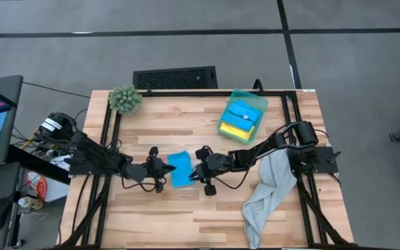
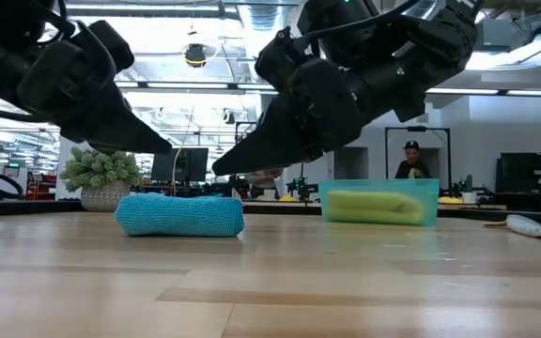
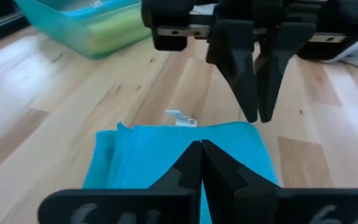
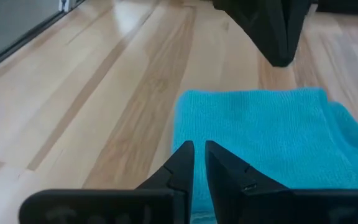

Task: Fold microfiber towels
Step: Fold the blue towel

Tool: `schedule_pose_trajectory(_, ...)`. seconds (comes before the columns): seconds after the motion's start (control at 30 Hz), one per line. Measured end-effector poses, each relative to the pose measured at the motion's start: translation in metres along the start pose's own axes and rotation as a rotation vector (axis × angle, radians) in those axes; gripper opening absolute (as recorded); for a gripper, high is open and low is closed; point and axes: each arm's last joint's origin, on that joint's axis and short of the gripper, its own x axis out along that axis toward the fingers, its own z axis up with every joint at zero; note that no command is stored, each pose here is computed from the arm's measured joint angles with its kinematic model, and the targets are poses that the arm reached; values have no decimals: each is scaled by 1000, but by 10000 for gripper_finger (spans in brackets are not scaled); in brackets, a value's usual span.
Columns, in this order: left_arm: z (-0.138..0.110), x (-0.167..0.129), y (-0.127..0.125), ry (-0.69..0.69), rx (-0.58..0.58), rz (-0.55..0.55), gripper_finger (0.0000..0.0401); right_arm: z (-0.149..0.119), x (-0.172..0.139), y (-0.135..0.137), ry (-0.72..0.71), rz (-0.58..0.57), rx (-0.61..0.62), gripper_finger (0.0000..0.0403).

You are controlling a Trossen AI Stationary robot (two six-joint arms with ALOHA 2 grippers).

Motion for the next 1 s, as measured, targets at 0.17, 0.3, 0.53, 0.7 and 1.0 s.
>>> schedule_pose_trajectory(0.17, 0, 5, 3, -1, 20, 2, 0, 1, 0, 4, -14, 8, -88, 65)
schedule_pose_trajectory(0.3, -3, 15, 1, -8, 35, -35, 0, 4, 1, 8, -40, 14, -145, 66)
schedule_pose_trajectory(0.53, -16, 38, -6, 58, 101, -6, 0, 3, 1, 8, -34, 19, -202, 94)
schedule_pose_trajectory(0.7, -25, 41, -6, 93, 75, 10, 0, -8, 11, 11, -30, 32, -252, 148)
schedule_pose_trajectory(1.0, -34, 44, -4, 132, 65, 31, 0, -28, 28, 2, -80, 3, -264, 209)
